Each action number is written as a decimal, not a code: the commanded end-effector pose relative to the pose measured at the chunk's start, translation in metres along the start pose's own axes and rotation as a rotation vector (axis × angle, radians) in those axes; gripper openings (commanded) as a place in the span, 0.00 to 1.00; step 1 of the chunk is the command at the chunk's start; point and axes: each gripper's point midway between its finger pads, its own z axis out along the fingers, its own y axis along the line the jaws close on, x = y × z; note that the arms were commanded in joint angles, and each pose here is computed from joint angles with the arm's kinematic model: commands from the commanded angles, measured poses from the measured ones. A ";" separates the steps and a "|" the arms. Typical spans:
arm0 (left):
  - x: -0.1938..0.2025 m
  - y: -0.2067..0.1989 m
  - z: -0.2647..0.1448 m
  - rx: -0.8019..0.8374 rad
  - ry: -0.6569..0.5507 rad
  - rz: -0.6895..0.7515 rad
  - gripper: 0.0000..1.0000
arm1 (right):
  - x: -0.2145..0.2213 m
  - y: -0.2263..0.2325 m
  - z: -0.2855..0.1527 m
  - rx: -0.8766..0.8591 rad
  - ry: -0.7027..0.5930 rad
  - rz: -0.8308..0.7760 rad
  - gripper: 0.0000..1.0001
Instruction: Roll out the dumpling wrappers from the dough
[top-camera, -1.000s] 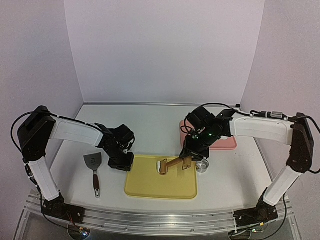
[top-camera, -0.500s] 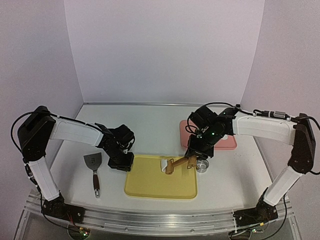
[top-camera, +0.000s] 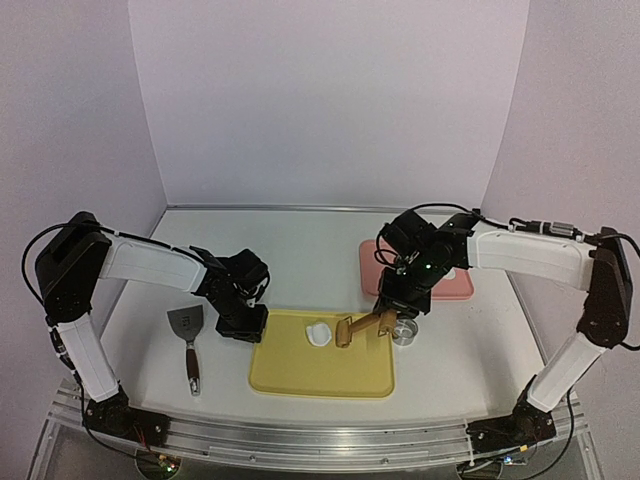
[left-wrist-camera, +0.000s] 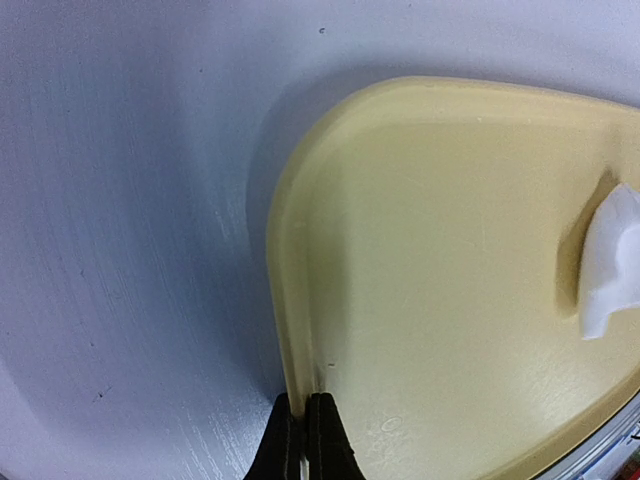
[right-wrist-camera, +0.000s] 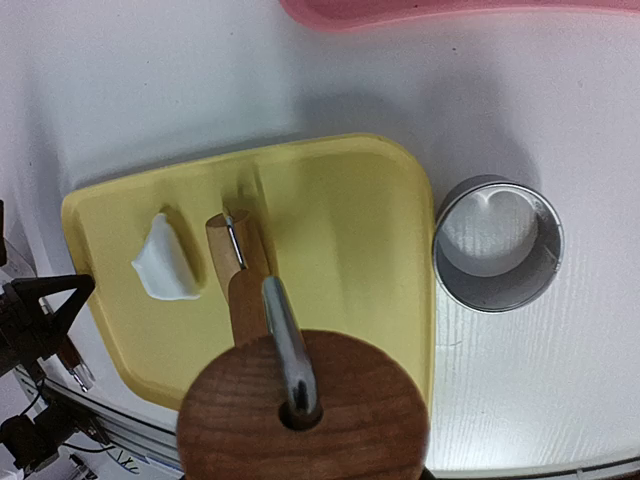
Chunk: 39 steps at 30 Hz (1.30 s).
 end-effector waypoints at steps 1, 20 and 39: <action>0.027 0.040 0.010 -0.164 0.087 0.006 0.00 | -0.002 -0.099 0.001 0.434 -0.042 -0.064 0.00; 0.020 0.033 0.009 -0.142 0.075 0.013 0.00 | -0.013 0.031 -0.058 -0.041 -0.030 -0.129 0.00; 0.020 0.033 0.009 -0.145 0.075 0.010 0.00 | 0.005 0.082 -0.028 -0.130 0.040 -0.232 0.00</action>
